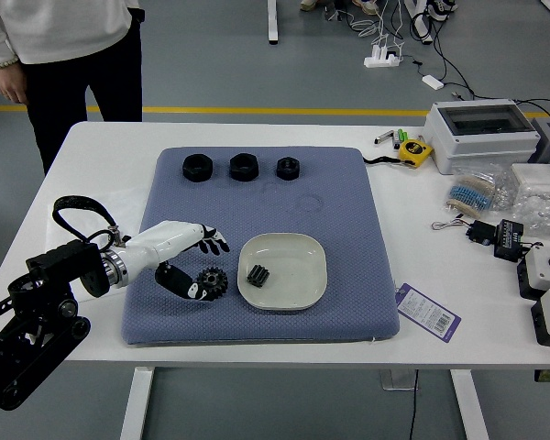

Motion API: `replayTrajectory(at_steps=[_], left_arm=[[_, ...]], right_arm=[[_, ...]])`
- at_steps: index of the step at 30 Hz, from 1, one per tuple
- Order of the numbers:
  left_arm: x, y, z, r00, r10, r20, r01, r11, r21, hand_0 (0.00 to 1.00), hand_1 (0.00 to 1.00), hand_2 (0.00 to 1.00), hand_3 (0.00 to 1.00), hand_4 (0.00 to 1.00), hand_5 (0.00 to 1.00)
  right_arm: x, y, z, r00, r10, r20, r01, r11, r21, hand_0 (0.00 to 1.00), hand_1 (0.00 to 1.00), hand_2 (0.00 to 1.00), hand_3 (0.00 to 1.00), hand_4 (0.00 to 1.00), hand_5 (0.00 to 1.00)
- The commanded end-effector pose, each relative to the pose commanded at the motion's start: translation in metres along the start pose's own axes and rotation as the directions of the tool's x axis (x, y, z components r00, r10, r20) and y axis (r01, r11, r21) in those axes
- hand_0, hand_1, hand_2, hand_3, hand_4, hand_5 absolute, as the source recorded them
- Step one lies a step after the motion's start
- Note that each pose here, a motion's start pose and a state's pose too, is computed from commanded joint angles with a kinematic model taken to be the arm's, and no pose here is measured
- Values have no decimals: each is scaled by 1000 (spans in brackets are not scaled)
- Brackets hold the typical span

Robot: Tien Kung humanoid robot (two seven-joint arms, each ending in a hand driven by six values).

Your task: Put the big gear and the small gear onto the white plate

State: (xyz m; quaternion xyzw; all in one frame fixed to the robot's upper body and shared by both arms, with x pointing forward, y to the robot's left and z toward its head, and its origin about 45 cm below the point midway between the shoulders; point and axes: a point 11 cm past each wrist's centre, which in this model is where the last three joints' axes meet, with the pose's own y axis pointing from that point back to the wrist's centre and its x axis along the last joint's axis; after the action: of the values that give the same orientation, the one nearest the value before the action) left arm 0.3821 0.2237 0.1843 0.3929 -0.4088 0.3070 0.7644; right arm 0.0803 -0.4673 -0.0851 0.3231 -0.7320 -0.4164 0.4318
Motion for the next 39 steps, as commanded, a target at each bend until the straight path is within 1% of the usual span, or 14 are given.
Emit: replayTrajectory(at_steps=[4,5,7,15,16,17,22,23,28,29,34,35,39], left_arm=[[-5,-1,2,1000,-14,8,14,1000,-2,611,611,641,681,998,73],[-6,-2,3,1000,-15,8,15,1000,-4,604,608,641,690,998,39],[-7,-4,4,1000,-17,8,17,1000,-5,604,608,641,690,998,39],[-7,-11,3,999,-6,-35,6,1000,-3,590,604,635,683,998,22],[-7,-11,3,999,-5,-38,5,1000,-4,590,604,635,683,998,22],[-7,-12,3,999,-5,-40,5,1000,-5,570,577,621,652,978,2],[-10,-15,1,999,-13,-40,13,1000,3,570,577,621,652,978,2],[-12,-16,-1,999,-19,-43,19,1000,9,446,500,562,582,791,2],[-15,-17,-2,998,-26,-53,27,1000,10,446,500,562,582,791,2],[-16,-18,-2,998,-30,-55,31,999,12,403,471,529,557,665,2],[-18,-18,-3,998,-39,-53,40,999,16,403,471,529,557,665,2],[-18,-18,-3,998,-39,-54,40,999,16,349,409,470,500,548,2],[-18,-18,-4,997,-39,-59,40,999,18,349,409,470,500,548,2]], right_arm=[[0,0,0,1000,1,2,-1,1000,0,651,646,736,586,844,685],[0,0,0,1000,1,2,-1,1000,0,651,646,736,587,844,685],[0,0,0,1000,1,2,-1,1000,0,651,646,736,587,844,685],[-1,0,-2,1000,0,-2,0,1000,2,651,646,736,587,845,686],[-1,0,-2,1000,0,-2,0,1000,2,651,646,736,587,845,686],[-1,0,-2,1000,0,-2,0,1000,2,652,647,736,587,844,685],[-1,0,-2,1000,0,-1,0,1000,2,652,647,736,587,844,685],[-1,0,-2,1000,-1,-1,1,1000,3,650,646,736,587,845,686],[-1,0,-2,1000,-1,0,1,1000,3,650,646,736,587,845,686],[-1,0,-2,1000,0,0,0,1000,3,653,645,736,587,846,685],[-1,0,-1,1000,0,0,0,1000,1,653,645,736,587,846,685],[-1,0,0,1000,0,-1,0,1000,0,651,646,736,587,846,687],[-1,0,1,1000,1,-3,-1,1000,-3,651,646,736,587,846,687]])
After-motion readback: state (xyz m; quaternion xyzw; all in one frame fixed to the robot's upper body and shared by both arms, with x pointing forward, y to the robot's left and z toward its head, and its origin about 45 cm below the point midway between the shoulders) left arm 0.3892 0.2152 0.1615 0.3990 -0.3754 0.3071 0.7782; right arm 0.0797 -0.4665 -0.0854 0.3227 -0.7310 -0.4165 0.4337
